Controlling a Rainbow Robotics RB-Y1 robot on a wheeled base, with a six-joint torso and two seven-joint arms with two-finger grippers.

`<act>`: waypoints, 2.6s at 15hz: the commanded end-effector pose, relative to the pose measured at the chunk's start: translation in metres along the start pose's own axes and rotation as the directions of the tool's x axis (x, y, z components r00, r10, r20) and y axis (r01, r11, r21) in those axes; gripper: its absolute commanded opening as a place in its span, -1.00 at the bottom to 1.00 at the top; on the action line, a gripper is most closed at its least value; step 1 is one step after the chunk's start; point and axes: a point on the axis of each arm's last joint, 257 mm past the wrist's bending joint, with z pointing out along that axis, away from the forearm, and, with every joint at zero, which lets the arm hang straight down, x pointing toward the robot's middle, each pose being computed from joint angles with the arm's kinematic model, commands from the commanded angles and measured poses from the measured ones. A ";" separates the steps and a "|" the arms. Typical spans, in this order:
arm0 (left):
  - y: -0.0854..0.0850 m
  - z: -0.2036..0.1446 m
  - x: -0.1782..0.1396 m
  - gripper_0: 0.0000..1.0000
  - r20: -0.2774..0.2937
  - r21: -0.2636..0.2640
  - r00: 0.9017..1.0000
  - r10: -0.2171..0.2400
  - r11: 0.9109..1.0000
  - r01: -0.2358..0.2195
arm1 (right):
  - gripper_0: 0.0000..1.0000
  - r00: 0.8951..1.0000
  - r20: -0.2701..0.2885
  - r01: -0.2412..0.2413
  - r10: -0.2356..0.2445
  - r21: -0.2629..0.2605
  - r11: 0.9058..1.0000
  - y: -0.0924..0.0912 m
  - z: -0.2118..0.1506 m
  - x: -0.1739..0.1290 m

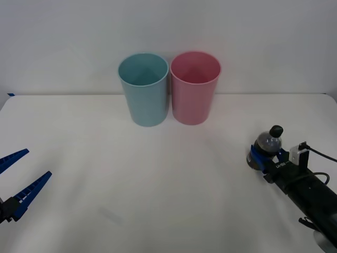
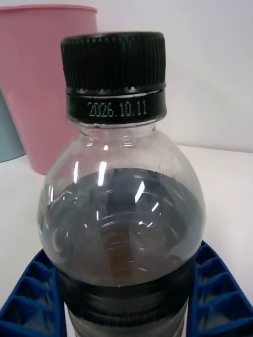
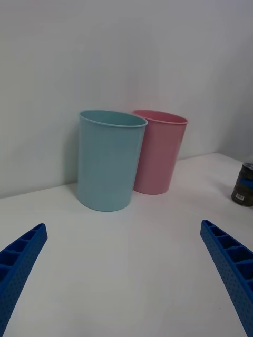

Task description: Grasp the object on the table and drop it into the matching bin: aluminum can to the light blue bin, PET bottle to the pink bin.

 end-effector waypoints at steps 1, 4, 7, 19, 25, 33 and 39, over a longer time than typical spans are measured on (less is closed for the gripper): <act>0.000 0.000 0.000 1.00 0.000 0.000 1.000 0.000 1.000 0.000 | -1.00 1.000 0.004 0.003 -0.003 -0.007 1.000 0.001 0.000 -0.001; 0.000 0.000 0.000 1.00 0.000 0.000 1.000 0.000 1.000 0.000 | -1.00 1.000 0.018 0.009 -0.009 -0.022 1.000 0.006 0.001 -0.007; 0.000 0.000 0.000 1.00 0.000 0.000 1.000 0.000 1.000 0.000 | -1.00 0.998 0.055 0.015 -0.012 -0.051 0.999 0.013 0.001 -0.024; 0.000 0.000 0.000 1.00 0.000 0.000 1.000 0.000 1.000 0.000 | -1.00 0.985 0.136 -0.066 0.102 -0.246 0.967 0.060 -0.013 -0.135; 0.000 0.000 0.000 1.00 0.000 0.000 1.000 0.000 1.000 0.000 | -1.00 0.969 0.151 -0.129 0.197 -0.371 0.920 0.087 -0.007 -0.207; 0.000 0.000 0.000 1.00 0.000 0.000 1.000 0.000 1.000 0.000 | -1.00 0.969 0.191 -0.058 0.157 -0.442 0.895 0.112 0.042 -0.271; 0.000 0.000 0.000 1.00 0.000 0.000 1.000 0.000 1.000 0.000 | -1.00 0.978 0.184 -0.004 0.098 -0.452 0.892 0.113 0.098 -0.284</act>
